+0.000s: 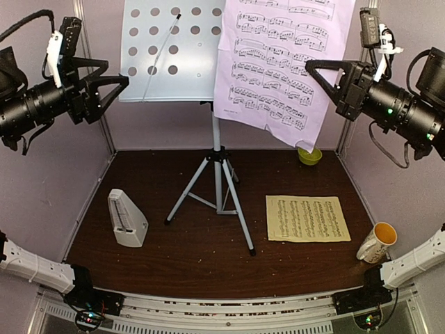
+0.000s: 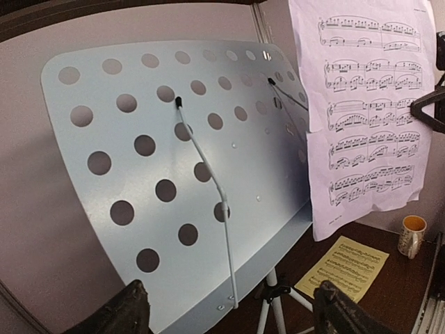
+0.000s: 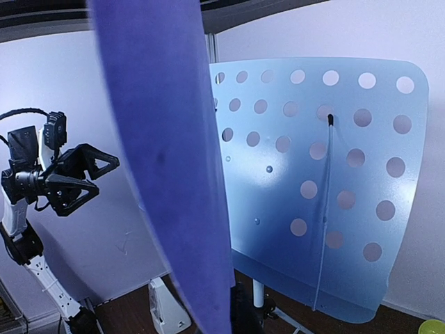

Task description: Set up the instrument practice props

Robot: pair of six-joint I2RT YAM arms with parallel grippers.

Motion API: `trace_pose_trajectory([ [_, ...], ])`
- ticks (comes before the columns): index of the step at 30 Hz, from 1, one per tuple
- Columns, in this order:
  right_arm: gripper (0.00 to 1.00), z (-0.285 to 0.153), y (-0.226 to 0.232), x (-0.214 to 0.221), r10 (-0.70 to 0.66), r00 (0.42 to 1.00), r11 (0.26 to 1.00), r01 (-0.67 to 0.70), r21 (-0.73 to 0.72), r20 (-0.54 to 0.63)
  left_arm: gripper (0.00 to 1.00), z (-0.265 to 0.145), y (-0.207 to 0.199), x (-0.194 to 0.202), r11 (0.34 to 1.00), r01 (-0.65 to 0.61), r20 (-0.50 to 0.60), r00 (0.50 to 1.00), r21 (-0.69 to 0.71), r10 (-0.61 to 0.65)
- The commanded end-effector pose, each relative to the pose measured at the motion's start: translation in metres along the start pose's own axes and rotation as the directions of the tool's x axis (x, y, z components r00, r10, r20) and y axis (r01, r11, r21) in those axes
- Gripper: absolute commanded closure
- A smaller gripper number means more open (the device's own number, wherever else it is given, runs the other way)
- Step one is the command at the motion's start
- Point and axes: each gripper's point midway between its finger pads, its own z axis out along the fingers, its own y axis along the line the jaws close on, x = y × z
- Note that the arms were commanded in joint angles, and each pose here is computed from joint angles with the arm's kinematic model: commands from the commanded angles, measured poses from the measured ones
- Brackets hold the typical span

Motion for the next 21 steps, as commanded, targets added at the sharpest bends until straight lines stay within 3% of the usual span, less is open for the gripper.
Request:
trace_pose_trajectory([
  [1, 1.0, 0.008, -0.003, -0.015, 0.003, 0.999, 0.999, -0.005, 0.034, 0.033, 0.17, 0.0, 0.018, -0.013, 0.996, 0.001, 0.017, 1.0, -0.093, 0.001],
  [21, 1.0, 0.056, -0.027, -0.046, -0.013, 0.995, 0.989, -0.001, 0.146, 0.094, 0.26, 0.08, 0.024, -0.043, 0.976, -0.031, -0.031, 0.999, -0.215, 0.025],
])
